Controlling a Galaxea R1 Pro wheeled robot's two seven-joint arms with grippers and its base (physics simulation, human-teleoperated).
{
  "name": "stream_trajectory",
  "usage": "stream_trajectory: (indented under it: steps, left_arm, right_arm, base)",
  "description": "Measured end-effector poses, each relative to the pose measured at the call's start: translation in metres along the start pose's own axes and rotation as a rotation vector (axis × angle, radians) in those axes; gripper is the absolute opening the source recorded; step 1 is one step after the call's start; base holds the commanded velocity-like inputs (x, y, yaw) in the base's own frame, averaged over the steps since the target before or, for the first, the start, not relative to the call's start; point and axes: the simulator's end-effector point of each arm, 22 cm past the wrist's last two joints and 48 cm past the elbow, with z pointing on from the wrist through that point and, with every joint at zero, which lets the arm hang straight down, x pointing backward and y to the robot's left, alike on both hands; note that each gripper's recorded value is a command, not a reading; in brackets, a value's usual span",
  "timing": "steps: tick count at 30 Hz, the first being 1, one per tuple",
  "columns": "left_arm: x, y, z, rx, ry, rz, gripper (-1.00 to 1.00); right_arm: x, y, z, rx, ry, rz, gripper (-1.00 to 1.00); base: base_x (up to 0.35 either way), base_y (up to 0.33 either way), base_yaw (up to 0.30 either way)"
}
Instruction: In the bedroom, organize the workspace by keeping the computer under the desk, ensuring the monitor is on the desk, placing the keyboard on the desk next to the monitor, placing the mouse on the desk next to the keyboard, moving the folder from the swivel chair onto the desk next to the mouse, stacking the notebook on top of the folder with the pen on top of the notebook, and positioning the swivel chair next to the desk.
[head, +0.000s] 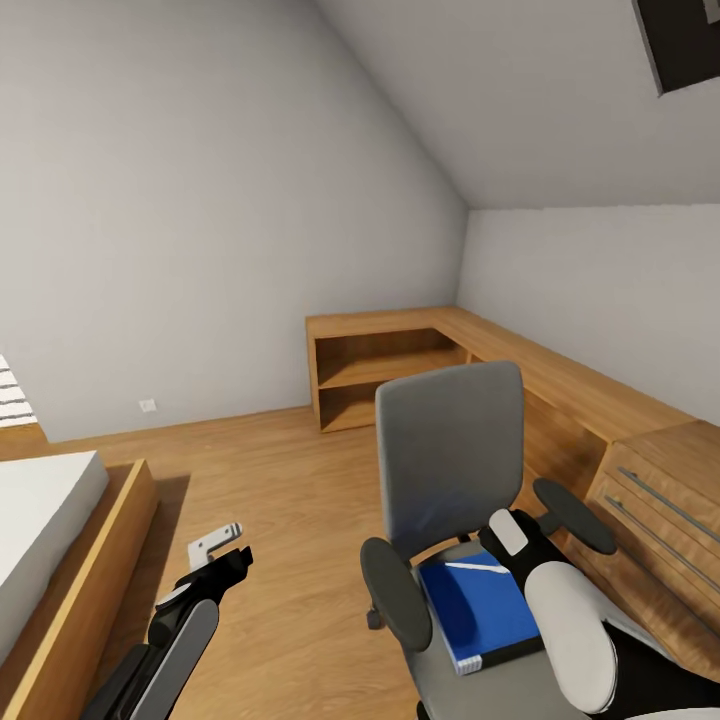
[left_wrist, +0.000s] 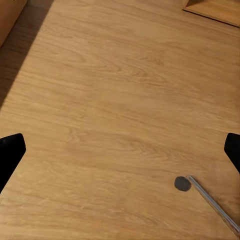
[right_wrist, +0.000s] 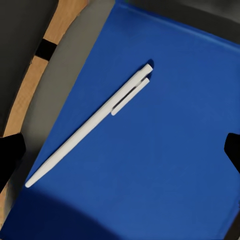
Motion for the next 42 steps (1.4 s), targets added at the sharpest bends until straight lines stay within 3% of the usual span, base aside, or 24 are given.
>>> stream_trajectory:
  steps: [42]
  left_arm:
    - [0.004, -0.0044, 0.0011, 0.01, -0.003, 0.002, 1.0]
  right_arm:
    - [-0.0004, -0.0023, 0.0051, 0.001, -0.007, 0.0, 1.0]
  base:
    - [0.006, 0.0, 0.0]
